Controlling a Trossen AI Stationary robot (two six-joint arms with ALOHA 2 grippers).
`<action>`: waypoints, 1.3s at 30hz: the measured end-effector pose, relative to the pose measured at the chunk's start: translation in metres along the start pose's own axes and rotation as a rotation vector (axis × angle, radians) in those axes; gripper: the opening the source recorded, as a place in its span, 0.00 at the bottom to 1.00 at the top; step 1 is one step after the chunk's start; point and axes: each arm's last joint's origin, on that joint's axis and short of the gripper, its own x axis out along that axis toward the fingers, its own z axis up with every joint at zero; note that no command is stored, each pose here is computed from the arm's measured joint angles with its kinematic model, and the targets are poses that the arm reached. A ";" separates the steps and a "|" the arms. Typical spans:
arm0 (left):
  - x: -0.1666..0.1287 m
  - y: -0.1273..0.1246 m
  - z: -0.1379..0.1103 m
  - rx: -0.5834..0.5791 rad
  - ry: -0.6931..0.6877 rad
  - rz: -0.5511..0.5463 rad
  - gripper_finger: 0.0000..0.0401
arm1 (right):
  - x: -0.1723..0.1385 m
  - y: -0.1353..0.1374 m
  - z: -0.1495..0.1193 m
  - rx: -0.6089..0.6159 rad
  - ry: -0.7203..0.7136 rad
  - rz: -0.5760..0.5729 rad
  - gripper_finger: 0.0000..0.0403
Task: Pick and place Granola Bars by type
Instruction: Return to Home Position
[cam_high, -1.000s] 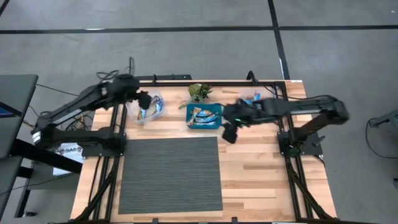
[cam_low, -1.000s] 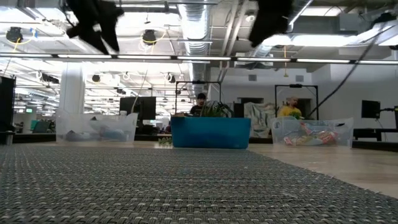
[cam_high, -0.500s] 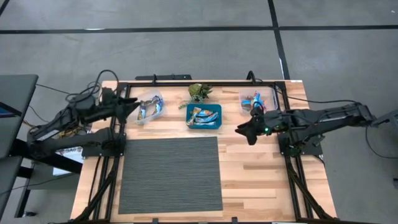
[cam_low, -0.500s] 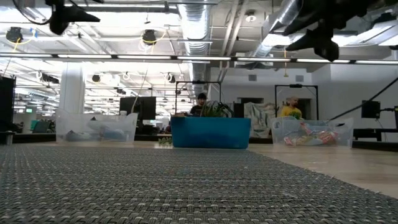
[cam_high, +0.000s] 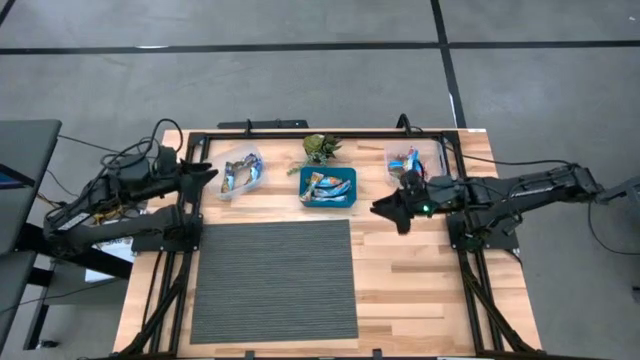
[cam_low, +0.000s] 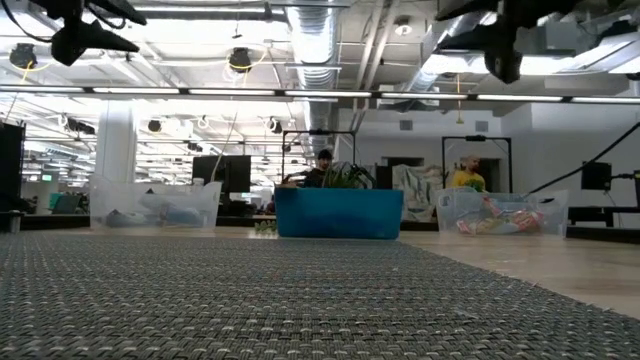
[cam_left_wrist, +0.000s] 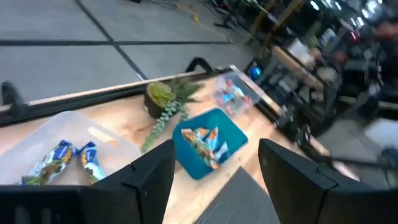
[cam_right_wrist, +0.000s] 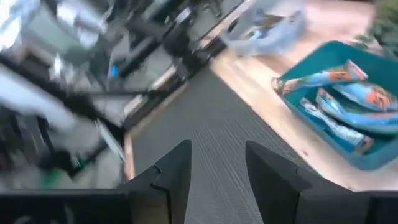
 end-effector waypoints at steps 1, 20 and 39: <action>0.000 -0.001 0.000 0.028 0.012 -0.018 0.55 | 0.000 0.001 -0.002 -0.054 0.010 0.005 0.36; 0.025 0.013 -0.053 0.325 -0.090 -0.621 0.55 | -0.004 -0.035 -0.071 -0.531 -0.141 0.547 0.34; 0.051 0.025 -0.078 0.289 -0.191 -0.633 0.55 | -0.023 -0.054 -0.073 -0.570 -0.300 0.588 0.34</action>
